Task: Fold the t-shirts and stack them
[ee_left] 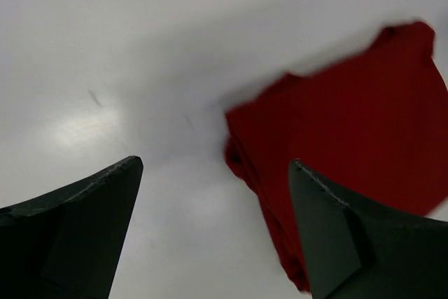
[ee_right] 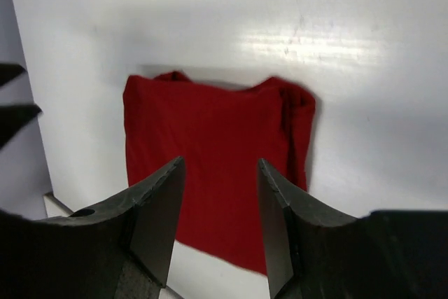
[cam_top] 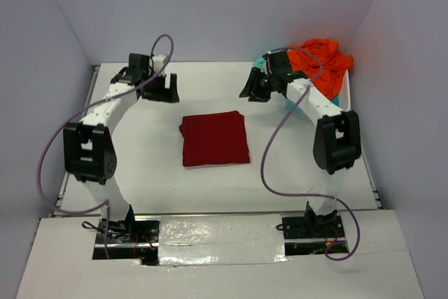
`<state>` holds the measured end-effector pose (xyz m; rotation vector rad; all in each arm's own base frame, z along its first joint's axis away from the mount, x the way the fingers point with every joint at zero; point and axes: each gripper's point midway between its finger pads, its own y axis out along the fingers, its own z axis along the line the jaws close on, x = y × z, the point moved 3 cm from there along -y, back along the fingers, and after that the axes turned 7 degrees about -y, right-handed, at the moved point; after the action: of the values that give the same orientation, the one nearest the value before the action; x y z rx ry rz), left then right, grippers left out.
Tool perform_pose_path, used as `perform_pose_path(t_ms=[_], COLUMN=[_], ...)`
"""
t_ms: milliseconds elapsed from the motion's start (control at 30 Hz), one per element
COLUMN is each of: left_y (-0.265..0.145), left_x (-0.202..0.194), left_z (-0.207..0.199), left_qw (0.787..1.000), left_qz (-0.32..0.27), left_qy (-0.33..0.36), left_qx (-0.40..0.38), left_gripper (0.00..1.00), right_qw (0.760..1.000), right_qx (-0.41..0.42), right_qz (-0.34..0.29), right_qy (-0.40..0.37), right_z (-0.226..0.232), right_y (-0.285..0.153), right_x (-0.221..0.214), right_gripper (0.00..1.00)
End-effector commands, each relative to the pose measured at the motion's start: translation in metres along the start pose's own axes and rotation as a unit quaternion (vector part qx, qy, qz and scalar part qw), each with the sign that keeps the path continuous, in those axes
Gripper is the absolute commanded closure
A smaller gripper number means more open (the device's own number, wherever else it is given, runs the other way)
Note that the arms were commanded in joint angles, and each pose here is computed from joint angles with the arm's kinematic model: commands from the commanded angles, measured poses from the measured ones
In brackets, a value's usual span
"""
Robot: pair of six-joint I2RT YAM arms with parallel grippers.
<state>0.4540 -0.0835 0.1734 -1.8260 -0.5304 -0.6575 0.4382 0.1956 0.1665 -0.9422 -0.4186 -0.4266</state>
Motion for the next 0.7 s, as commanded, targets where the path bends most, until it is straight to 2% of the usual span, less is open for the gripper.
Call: perform_pose_path(t_ms=[0,100,133,267,533,667], left_y=[-0.017,-0.024,-0.027,-0.02,0.021,0.028], left_x=[-0.089,-0.124,-0.122,-0.131,-0.166,-0.183], left_z=[-0.046,-0.061,-0.067,-0.065,-0.061,-0.057], left_qw=[0.989,0.986,0.987,0.988,0.973,0.967], left_qz=[0.115,0.129,0.113,0.109,0.195,0.219], left_qy=[-0.045,-0.029,-0.031,-0.043,-0.083,-0.091], left_qx=[-0.083,-0.104,-0.113,-0.098,-0.094,-0.089], left_gripper=[0.02,0.01,0.01,0.02,0.28,0.36], right_qw=[0.999,0.998,0.998,0.997,0.997,0.997], right_qx=[-0.031,-0.023,-0.023,-0.026,-0.05,-0.059], right_qz=[0.029,0.06,0.064,0.071,0.063,0.052], right_qy=[-0.017,0.002,0.006,0.017,0.007,-0.005], right_z=[-0.009,-0.021,-0.025,-0.033,-0.04,-0.038], right_y=[-0.024,-0.028,-0.029,-0.039,-0.057,-0.066], right_x=[-0.037,-0.09,-0.098,-0.131,-0.142,-0.133], right_gripper=[0.47,0.47,0.47,0.47,0.47,0.47])
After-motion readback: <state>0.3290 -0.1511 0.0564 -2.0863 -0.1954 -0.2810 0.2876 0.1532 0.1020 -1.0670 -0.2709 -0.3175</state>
